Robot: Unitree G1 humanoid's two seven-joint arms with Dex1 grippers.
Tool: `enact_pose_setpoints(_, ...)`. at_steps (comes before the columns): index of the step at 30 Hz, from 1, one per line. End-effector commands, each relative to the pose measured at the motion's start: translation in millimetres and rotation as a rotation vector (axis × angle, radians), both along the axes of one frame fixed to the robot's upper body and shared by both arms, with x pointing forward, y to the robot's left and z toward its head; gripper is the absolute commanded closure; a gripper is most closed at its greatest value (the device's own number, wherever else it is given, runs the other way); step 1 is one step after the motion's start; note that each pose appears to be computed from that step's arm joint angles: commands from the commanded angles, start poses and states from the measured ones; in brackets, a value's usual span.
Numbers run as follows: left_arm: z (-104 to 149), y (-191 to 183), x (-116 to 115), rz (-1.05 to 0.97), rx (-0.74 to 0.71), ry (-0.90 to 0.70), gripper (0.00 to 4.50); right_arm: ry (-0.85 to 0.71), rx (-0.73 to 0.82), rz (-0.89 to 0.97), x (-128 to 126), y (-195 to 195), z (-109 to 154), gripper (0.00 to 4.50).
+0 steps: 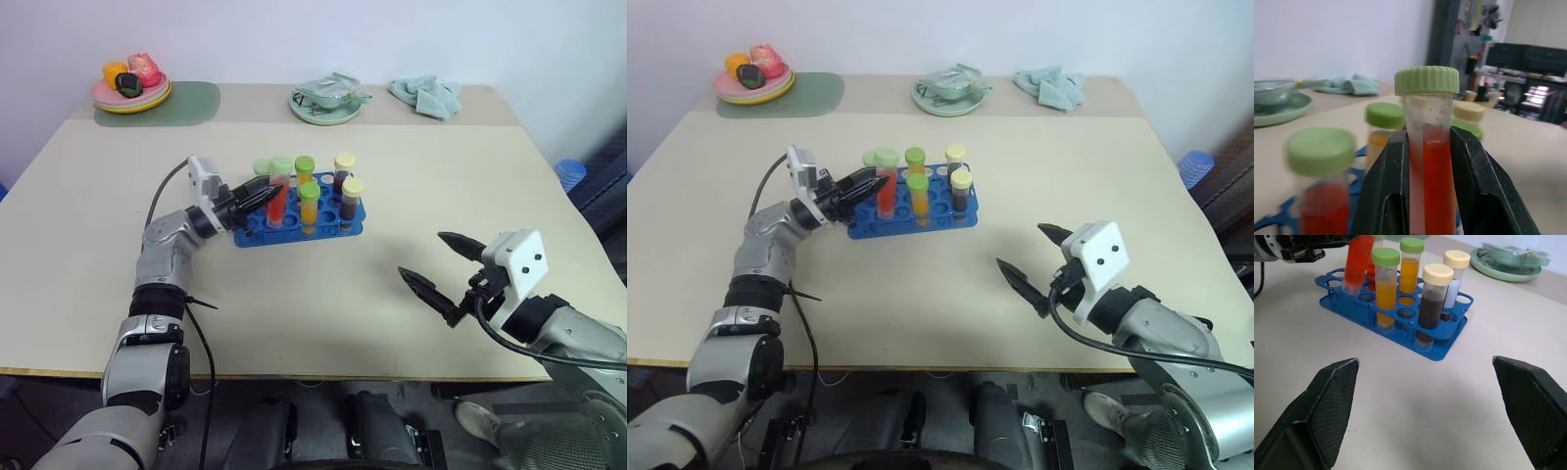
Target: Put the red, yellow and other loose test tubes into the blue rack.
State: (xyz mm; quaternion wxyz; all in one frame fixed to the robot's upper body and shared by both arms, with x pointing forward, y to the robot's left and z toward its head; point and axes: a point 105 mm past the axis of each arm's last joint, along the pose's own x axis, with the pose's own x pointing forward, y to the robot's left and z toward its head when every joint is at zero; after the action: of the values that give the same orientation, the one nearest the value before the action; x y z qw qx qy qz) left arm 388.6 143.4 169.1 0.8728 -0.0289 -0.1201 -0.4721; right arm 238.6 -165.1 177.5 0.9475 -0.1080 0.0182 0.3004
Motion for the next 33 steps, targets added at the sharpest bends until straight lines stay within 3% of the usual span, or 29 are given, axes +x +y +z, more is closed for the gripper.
enact_pose_setpoints(1,-13.5,9.3,3.6,0.052,0.041,0.018,3.9,-0.047,-0.008,0.014,-3.6,3.3,12.8,0.0)
enact_pose_setpoints(8,-28.3,9.3,0.0,0.059,0.045,0.018,3.9,-0.042,-0.013,0.018,-2.7,3.8,14.1,0.0)
enact_pose_setpoints(17,-33.9,12.5,-17.9,0.1,0.003,-0.115,3.9,0.015,0.045,0.024,-12.9,1.9,9.4,0.0)
enact_pose_setpoints(26,-51.1,19.8,-24.7,0.16,-0.017,-0.068,3.9,0.044,0.073,0.037,-11.8,-3.4,9.5,0.0)
enact_pose_setpoints(32,-37.7,24.8,-23.7,0.195,-0.029,-0.1,0.96,0.042,0.071,0.06,-7.1,-1.5,11.2,0.0)
enact_pose_setpoints(33,-36.2,25.9,-24.1,0.201,-0.008,-0.099,0.96,0.045,0.071,0.063,-6.1,-1.5,10.6,0.0)
